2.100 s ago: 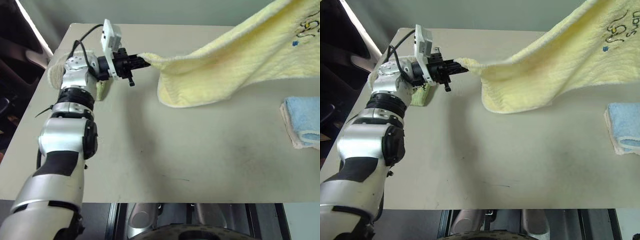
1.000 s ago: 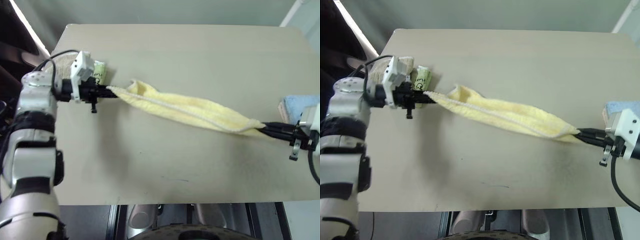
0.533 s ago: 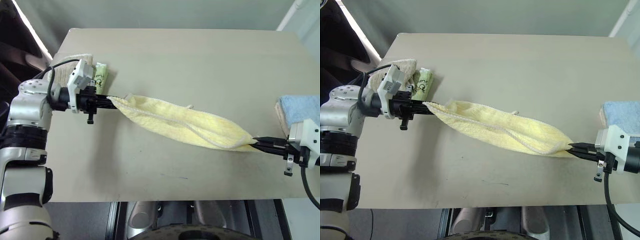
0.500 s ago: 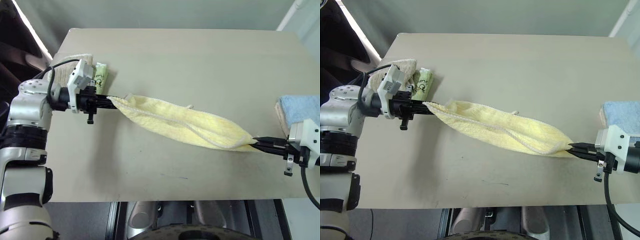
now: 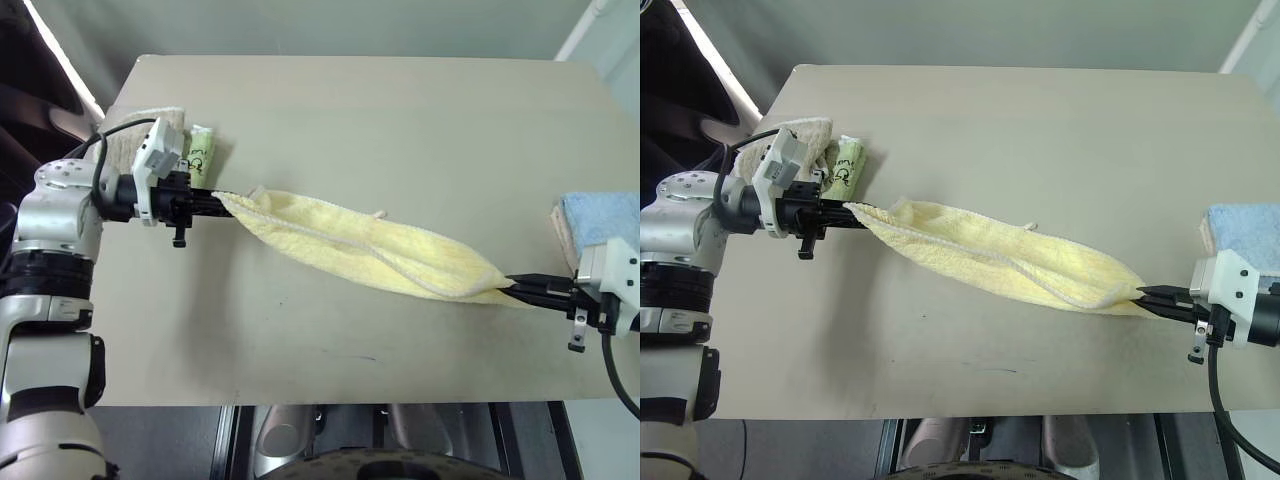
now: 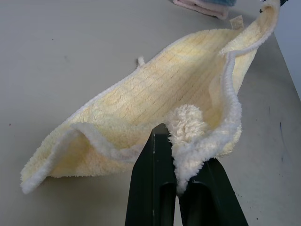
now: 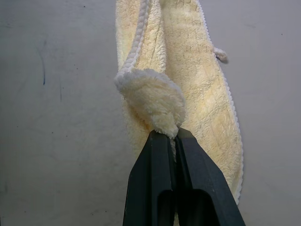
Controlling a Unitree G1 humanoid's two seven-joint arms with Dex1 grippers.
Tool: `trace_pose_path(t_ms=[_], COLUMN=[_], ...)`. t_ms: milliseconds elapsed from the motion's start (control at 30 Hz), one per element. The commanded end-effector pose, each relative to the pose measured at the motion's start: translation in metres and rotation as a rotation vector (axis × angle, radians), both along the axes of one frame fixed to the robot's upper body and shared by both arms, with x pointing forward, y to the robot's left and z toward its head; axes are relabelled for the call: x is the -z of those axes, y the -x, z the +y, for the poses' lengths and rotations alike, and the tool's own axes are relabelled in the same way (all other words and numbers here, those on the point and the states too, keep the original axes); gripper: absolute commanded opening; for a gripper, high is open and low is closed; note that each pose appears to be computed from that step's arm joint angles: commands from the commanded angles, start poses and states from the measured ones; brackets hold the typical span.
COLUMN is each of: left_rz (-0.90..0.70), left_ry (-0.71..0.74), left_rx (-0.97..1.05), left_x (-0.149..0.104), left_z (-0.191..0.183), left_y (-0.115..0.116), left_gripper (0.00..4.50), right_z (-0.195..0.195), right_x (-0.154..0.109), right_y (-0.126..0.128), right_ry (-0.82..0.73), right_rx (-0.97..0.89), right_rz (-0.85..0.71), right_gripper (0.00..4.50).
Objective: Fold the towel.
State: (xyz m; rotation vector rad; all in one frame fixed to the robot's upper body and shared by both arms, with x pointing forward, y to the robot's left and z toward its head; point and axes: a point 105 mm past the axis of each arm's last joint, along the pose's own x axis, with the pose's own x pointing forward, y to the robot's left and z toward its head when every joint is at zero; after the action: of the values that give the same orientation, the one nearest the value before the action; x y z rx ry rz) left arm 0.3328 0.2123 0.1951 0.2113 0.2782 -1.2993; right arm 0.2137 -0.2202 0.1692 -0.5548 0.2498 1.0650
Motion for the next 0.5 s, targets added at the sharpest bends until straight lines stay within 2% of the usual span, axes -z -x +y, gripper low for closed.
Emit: trace_pose_path(t_ms=[33,100,167,233,500], left_rz=[-0.030,-0.030,0.006,0.013,0.009], left_ry=[0.013,0.013,0.009,0.023,0.047], left_rx=[0.054,0.054,0.095,0.119,0.116], left_x=[-0.012,-0.012,0.014,0.027,0.029], left_z=[-0.001,-0.001,-0.013,-0.024,-0.029], left_y=[0.007,0.007,0.014,0.017,0.022], left_gripper=[0.02,0.02,0.02,0.02,0.02], right_z=[0.002,0.002,0.018,0.028,0.031], right_x=[-0.006,-0.006,0.031,0.044,0.034], right_y=[0.002,0.002,0.013,0.016,0.006], right_ry=[0.017,0.017,0.054,0.066,0.037], right_rx=[-0.018,-0.018,-0.038,-0.053,-0.021], right_rz=[-0.021,-0.021,0.144,0.195,0.141], right_gripper=[0.00,0.00,0.00,0.00,0.00])
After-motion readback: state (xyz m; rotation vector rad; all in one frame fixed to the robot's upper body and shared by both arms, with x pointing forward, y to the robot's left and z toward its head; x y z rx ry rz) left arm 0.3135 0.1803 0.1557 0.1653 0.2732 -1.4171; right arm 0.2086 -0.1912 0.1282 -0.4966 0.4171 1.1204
